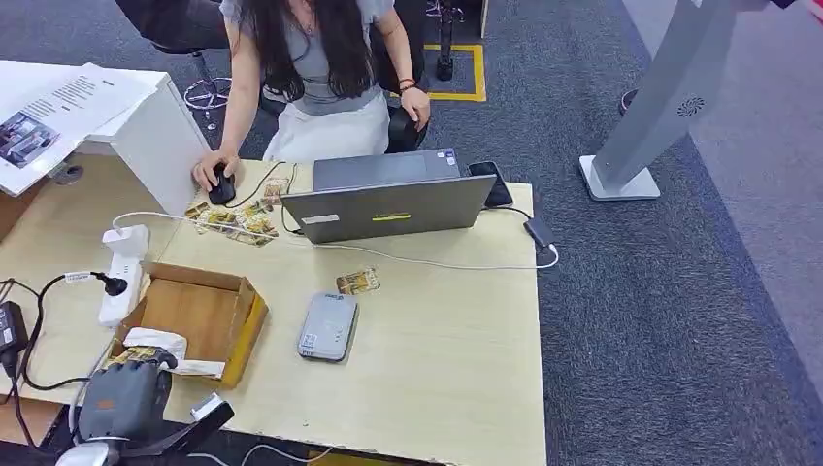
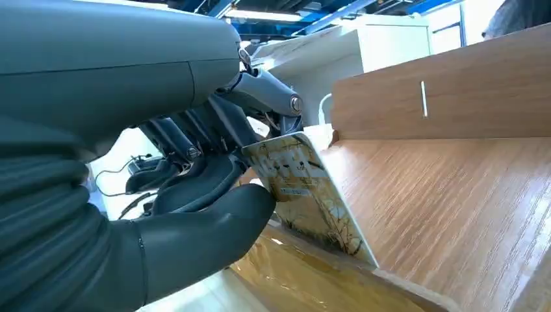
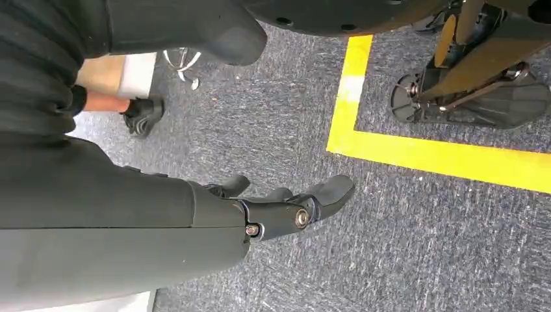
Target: Pass the card to the sensor for recognition and then transmit it.
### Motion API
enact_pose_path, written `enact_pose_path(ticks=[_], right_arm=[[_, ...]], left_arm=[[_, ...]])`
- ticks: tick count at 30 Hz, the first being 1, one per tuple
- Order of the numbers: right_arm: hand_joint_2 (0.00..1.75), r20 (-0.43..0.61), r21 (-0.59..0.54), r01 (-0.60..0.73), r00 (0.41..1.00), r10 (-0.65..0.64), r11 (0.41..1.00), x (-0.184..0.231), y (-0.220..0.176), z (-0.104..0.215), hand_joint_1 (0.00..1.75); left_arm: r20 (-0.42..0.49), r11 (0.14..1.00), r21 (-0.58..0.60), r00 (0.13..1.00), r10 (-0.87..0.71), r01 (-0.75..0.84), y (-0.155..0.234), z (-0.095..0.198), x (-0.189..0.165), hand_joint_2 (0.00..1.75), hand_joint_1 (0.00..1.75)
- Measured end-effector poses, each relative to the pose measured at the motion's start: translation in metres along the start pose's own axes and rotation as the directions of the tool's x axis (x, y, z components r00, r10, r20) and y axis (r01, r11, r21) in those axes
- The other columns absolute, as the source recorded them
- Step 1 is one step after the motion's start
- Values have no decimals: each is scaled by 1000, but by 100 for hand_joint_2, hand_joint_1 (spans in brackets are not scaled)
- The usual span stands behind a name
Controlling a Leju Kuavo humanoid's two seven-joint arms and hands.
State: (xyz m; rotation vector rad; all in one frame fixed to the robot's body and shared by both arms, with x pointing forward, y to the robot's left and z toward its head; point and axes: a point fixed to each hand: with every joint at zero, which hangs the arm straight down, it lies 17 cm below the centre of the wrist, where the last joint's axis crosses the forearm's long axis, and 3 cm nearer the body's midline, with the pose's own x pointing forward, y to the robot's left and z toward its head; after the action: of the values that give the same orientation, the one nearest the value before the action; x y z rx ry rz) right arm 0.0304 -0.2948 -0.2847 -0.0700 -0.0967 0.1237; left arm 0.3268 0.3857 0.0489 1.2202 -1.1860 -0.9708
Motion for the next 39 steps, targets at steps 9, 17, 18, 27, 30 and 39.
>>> enact_pose_path(ticks=[9, 17, 18, 27, 30, 39], right_arm=[[175, 5, -2, -1, 1000, 1, 1000, 1, -2, 0, 0], [175, 21, -9, -17, 1000, 17, 1000, 7, -7, 0, 0], [175, 22, -9, -18, 1000, 19, 1000, 7, -8, 0, 0], [175, 23, -13, -26, 999, 26, 1000, 8, -10, -1, 0], [175, 23, -13, -27, 999, 27, 1000, 8, -10, -1, 0], [175, 30, -16, -55, 998, 55, 998, 11, -13, -1, 0]], left_arm=[[38, 990, 143, 999, 11, -16, 42, -24, 12, 175, 175], [66, 963, 265, 997, 30, -47, 85, -60, 28, 175, 175], [68, 961, 271, 997, 32, -49, 88, -62, 29, 175, 175], [86, 954, 293, 996, 30, -54, 97, -68, 36, 175, 175], [89, 949, 310, 995, 34, -60, 102, -70, 37, 175, 175], [104, 891, 450, 994, 18, -63, 170, -111, 35, 175, 175]])
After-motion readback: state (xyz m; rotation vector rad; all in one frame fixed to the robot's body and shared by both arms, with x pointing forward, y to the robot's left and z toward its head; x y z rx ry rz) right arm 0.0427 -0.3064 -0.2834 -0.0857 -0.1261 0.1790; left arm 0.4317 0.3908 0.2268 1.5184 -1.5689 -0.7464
